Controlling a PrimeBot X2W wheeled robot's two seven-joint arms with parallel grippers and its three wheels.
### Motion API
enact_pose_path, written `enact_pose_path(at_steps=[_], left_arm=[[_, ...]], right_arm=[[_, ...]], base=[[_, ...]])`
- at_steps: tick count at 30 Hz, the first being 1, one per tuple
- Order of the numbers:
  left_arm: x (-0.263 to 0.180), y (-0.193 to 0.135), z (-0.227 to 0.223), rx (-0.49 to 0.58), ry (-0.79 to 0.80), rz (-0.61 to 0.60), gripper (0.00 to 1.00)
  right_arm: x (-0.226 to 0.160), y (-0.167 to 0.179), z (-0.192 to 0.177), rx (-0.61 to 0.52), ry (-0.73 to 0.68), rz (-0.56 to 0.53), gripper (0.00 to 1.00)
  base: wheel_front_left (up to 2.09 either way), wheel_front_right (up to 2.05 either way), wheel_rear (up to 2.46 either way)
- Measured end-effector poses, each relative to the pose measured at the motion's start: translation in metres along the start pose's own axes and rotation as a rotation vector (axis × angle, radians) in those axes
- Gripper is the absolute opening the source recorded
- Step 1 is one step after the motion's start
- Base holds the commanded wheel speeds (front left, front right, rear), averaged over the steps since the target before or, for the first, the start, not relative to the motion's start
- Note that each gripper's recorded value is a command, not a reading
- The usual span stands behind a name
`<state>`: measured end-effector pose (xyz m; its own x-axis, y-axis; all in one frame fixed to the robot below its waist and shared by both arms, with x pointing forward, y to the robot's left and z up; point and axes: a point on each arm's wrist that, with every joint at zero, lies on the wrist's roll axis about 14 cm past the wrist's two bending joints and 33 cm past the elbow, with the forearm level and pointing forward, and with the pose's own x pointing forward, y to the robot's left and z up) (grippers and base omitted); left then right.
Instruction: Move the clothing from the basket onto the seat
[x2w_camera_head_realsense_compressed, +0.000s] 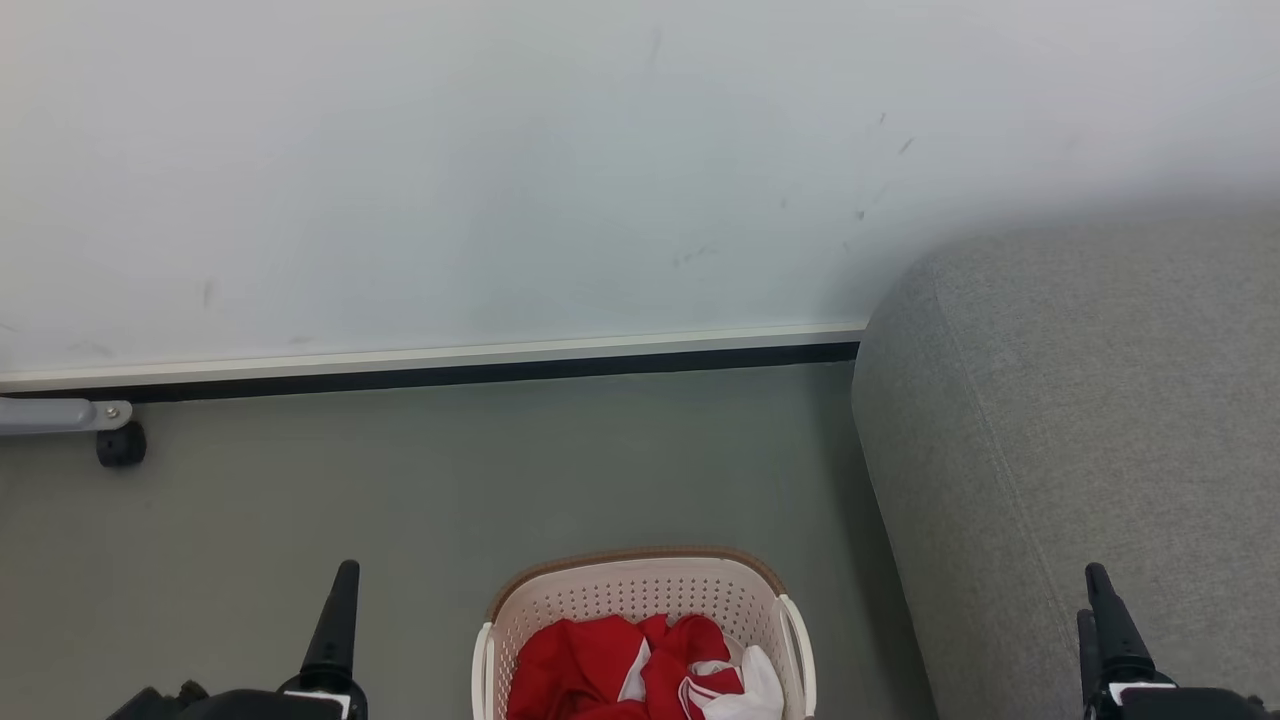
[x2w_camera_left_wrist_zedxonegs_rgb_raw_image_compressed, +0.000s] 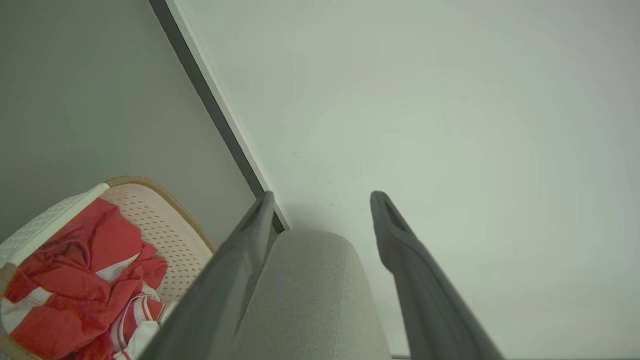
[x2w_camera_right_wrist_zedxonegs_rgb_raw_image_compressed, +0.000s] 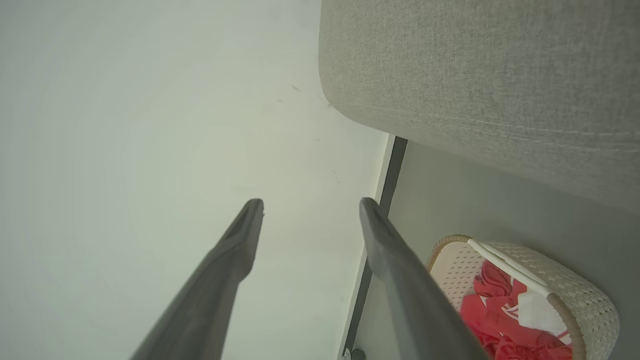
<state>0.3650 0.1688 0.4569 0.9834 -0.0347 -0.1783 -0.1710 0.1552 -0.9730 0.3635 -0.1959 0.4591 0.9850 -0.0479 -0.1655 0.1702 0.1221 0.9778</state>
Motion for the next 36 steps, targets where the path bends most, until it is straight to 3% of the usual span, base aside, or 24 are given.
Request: enact_pose_path(at_steps=[11, 27, 36], left_arm=[[0.003, -0.011, -0.009, 0.198, 0.012, -0.018, 1.0], [0.003, -0.022, -0.016, 0.609, 0.019, -0.055, 1.0], [0.001, -0.024, -0.014, 0.787, -0.003, -0.067, 1.0]], right_arm=[[0.0, 0.009, -0.014, -0.237, 0.031, 0.013, 1.0], [-0.005, 0.014, -0.027, -0.599, 0.057, 0.05, 1.0], [-0.007, 0.018, -0.034, -0.764, 0.058, 0.079, 1.0]], base=[[0.0, 0.0, 0.0], [0.0, 0.0, 0.0], [0.0, 0.0, 0.0]])
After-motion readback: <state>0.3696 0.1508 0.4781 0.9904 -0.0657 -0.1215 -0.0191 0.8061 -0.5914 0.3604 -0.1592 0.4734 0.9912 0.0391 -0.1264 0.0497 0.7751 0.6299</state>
